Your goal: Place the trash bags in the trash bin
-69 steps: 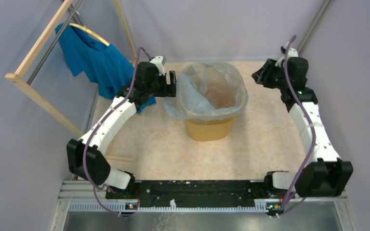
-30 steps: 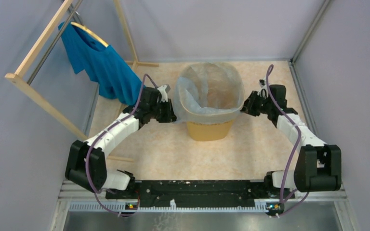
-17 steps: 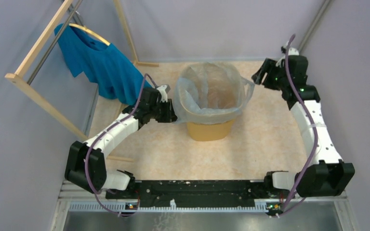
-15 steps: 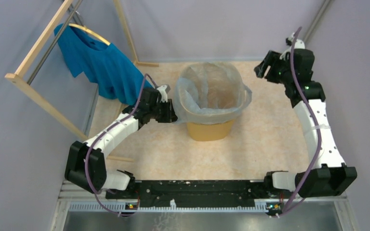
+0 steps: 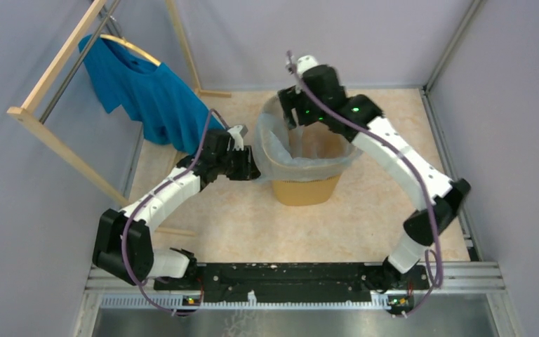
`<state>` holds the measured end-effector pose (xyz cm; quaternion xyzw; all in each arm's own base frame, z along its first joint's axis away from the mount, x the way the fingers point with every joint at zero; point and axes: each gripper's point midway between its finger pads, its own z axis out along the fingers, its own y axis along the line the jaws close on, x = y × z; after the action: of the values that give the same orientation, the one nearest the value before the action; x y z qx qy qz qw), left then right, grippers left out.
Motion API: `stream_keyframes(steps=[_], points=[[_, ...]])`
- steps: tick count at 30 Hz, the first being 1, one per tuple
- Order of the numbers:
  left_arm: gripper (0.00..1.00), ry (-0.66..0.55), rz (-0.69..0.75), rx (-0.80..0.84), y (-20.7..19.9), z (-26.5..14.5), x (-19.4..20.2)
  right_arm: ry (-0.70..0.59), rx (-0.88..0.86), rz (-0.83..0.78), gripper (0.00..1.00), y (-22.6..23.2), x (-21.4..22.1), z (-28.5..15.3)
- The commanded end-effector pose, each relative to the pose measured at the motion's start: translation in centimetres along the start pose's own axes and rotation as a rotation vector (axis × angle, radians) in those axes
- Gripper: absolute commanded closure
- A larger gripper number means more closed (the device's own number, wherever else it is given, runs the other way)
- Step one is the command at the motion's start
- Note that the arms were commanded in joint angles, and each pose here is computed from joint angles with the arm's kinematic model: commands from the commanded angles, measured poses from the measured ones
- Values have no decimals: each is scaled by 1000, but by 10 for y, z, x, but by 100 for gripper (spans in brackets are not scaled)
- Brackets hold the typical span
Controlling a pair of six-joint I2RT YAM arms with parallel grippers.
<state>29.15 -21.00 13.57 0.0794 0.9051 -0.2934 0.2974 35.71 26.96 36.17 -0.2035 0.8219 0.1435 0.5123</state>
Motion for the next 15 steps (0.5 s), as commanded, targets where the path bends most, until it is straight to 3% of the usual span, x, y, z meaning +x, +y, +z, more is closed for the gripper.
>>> stream_keyframes(steps=[1,5,11,15], points=[[53,-41,27,32,-8,-6,-5,211,239,-135,28,-28,66,45],[51,-37,23,37,-8,-5,-5,159,315,-121,36,-36,67,68],[47,-40,19,32,-7,-3,-4,23,265,-52,61,-27,42,88],[46,-43,19,28,-6,-4,-4,-43,293,-18,66,-36,30,97]])
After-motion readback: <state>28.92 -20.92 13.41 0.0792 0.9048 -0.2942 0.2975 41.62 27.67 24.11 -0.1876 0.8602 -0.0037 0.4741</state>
